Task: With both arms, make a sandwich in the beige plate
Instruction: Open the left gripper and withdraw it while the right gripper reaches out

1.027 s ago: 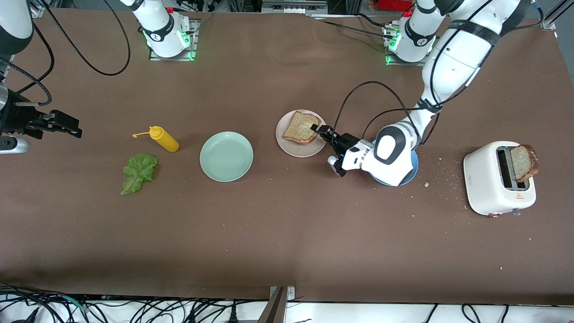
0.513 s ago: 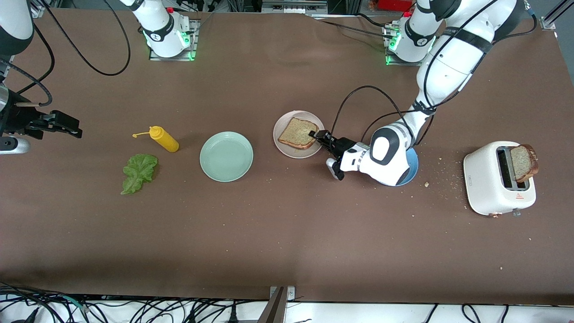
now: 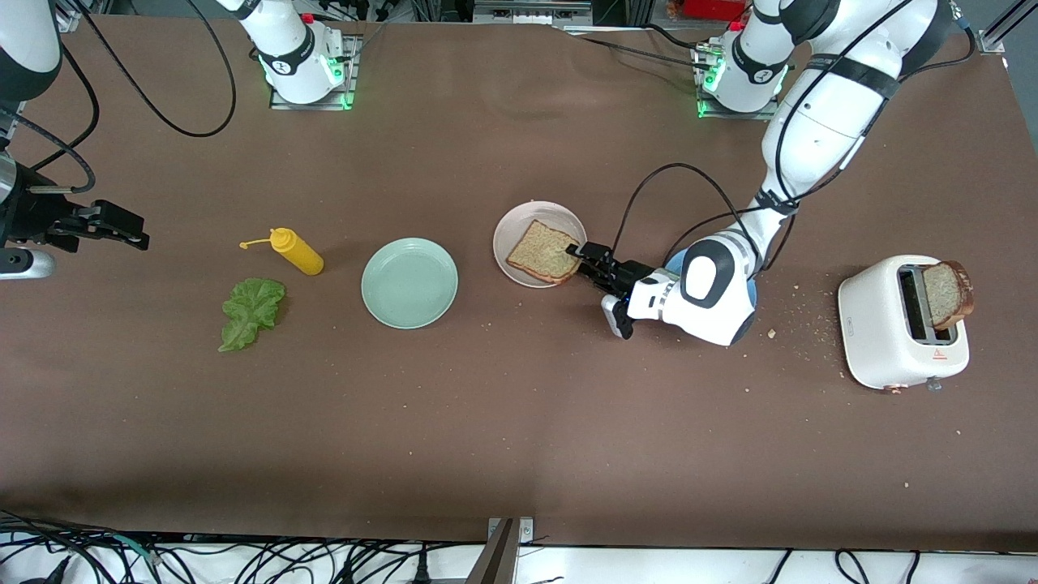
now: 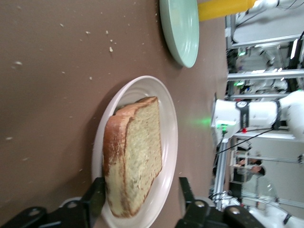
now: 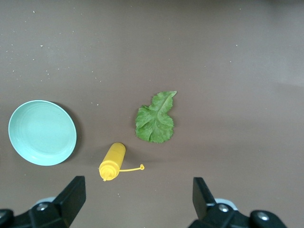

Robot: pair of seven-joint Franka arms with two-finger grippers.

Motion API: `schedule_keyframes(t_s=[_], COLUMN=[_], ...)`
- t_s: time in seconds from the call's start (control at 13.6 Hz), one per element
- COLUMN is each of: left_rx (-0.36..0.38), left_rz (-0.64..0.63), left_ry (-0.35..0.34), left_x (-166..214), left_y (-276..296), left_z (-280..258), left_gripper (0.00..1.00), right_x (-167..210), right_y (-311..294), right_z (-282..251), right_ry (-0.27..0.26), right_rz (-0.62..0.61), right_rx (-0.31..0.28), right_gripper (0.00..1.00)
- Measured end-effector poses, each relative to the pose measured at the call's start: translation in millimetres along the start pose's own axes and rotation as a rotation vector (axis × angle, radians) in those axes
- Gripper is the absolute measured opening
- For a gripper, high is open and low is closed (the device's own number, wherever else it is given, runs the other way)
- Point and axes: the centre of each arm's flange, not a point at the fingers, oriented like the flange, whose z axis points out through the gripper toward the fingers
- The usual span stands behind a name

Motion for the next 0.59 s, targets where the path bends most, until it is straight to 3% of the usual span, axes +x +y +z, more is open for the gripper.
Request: schedule_keyframes(t_s=[0.22, 0.44, 0.59], left_rx=[0.111, 0.232, 0.337], left_rz=[0.071, 0.127, 0.148], left_ry=[-0.033, -0.074, -0.103], left_x=[6.1, 9.2, 4.5], left_y=[9.7, 22.9, 32.6], left_z=[-40.1, -76.5, -114.0], left_gripper=[1.00, 1.00, 1.00], right_x=[0.1, 0.5, 2.4], right_y=[-1.0, -3.2, -8.4], right_z=[0.2, 1.6, 5.4], right_ry=[0.000, -0.004, -0.009], right_rz=[-0.002, -0.035, -0.147], right_rx=[0.000, 0.001, 0.012], right_gripper=[1.00, 1.00, 1.00])
